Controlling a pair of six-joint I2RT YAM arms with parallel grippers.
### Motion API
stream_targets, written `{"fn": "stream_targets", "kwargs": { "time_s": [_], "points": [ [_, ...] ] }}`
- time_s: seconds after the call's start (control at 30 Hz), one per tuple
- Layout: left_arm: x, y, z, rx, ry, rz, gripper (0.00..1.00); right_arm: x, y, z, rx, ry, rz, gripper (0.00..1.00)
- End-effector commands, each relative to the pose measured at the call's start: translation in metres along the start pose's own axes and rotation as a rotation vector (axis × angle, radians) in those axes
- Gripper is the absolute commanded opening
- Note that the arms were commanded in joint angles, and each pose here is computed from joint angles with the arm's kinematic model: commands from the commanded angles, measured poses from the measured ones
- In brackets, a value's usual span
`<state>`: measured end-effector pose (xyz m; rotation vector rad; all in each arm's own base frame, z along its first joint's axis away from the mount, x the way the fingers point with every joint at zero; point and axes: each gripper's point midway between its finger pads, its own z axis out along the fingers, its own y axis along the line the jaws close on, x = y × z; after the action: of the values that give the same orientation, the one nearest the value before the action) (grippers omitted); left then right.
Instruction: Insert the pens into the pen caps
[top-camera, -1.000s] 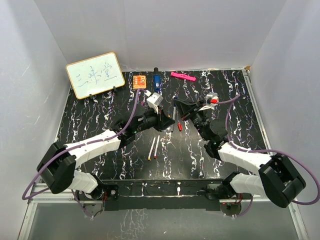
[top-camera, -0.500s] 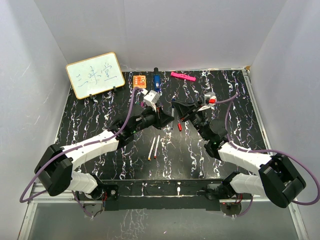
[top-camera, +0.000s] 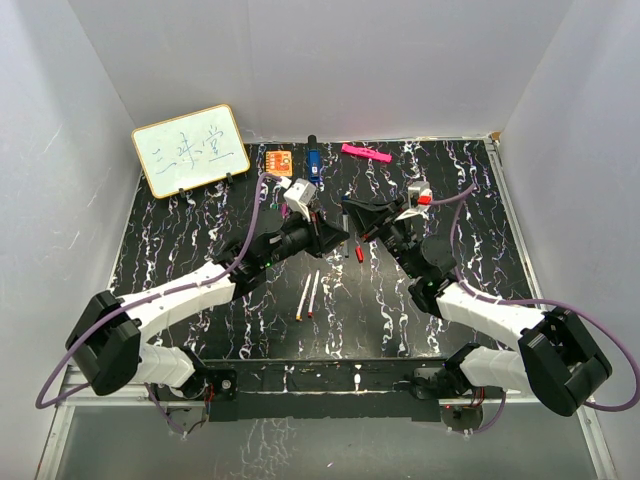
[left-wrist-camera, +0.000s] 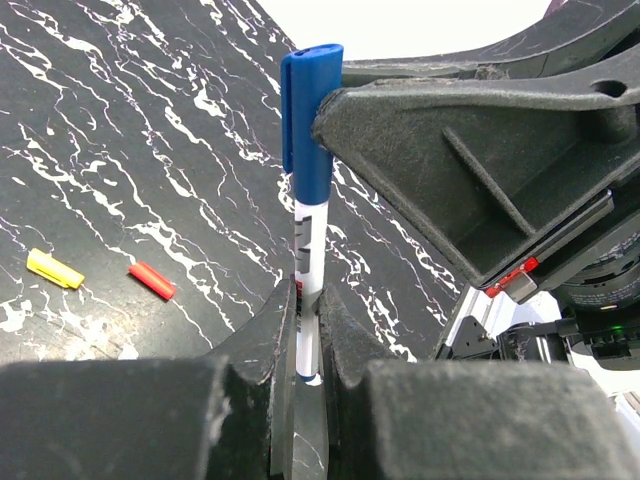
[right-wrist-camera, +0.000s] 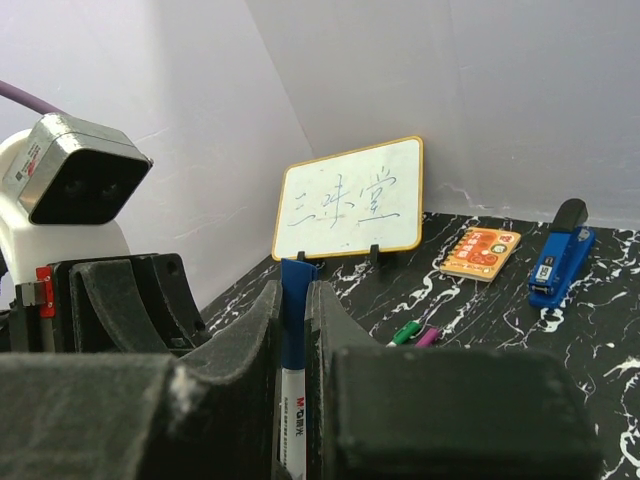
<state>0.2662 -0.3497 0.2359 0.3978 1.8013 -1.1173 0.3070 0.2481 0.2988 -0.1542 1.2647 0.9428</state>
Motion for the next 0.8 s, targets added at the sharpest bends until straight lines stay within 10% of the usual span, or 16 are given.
{"fn": "stream_targets", "kwargs": {
  "time_s": [0.0,0.77],
  "points": [
    [-0.1,-0.048,-0.023,0.118,-0.314,0.039,0.0,0.036,0.002,-0.007,-0.037,0.147,-0.013,0.0],
    [-0.149,-0.031,-0.039,0.113,-0.441,0.039,0.0,0.092,0.003,-0.025,-0.062,0.348,-0.024,0.0]
  ]
}}
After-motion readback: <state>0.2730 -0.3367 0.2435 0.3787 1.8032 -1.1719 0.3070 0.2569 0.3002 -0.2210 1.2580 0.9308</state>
